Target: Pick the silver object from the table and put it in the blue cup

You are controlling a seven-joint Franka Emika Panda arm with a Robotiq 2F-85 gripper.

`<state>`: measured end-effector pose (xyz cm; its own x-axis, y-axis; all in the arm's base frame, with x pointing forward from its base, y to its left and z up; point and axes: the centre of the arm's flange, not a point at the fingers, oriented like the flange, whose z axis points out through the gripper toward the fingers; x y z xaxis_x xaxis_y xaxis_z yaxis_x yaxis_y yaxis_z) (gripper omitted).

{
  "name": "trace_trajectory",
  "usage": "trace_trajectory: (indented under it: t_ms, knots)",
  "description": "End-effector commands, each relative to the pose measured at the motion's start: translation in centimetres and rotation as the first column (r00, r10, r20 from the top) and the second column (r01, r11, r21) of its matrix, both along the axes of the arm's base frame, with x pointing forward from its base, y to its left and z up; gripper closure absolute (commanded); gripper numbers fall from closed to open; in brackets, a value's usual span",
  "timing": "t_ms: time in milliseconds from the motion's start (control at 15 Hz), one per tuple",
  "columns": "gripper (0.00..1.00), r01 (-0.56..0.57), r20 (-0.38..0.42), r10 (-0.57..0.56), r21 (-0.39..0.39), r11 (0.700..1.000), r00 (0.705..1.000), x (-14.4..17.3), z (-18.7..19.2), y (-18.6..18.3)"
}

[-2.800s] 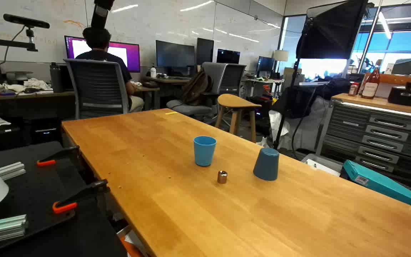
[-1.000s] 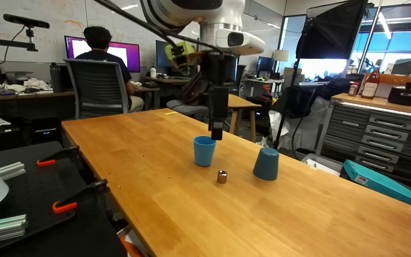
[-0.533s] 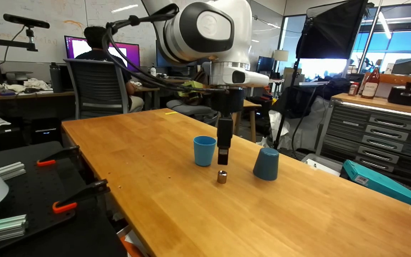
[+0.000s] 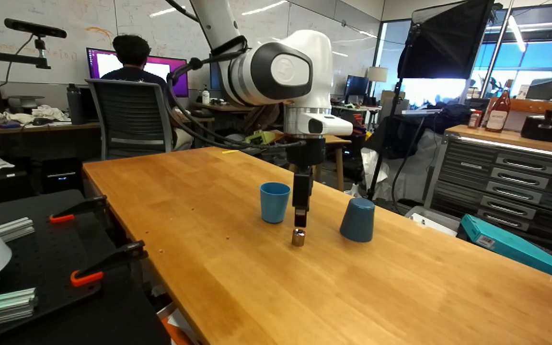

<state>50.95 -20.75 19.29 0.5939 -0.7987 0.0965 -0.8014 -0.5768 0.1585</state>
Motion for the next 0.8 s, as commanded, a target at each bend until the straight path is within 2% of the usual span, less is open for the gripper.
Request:
trace_trajectory:
  t_ms: [0, 733]
  knots:
    - [0.00, 0.039, 0.018, -0.038, -0.031, 0.999, 0.999, 1.4, -1.9, -0.9]
    - [0.00, 0.056, 0.052, -0.055, -0.015, 0.998, 0.997, 1.5, -4.0, -0.1]
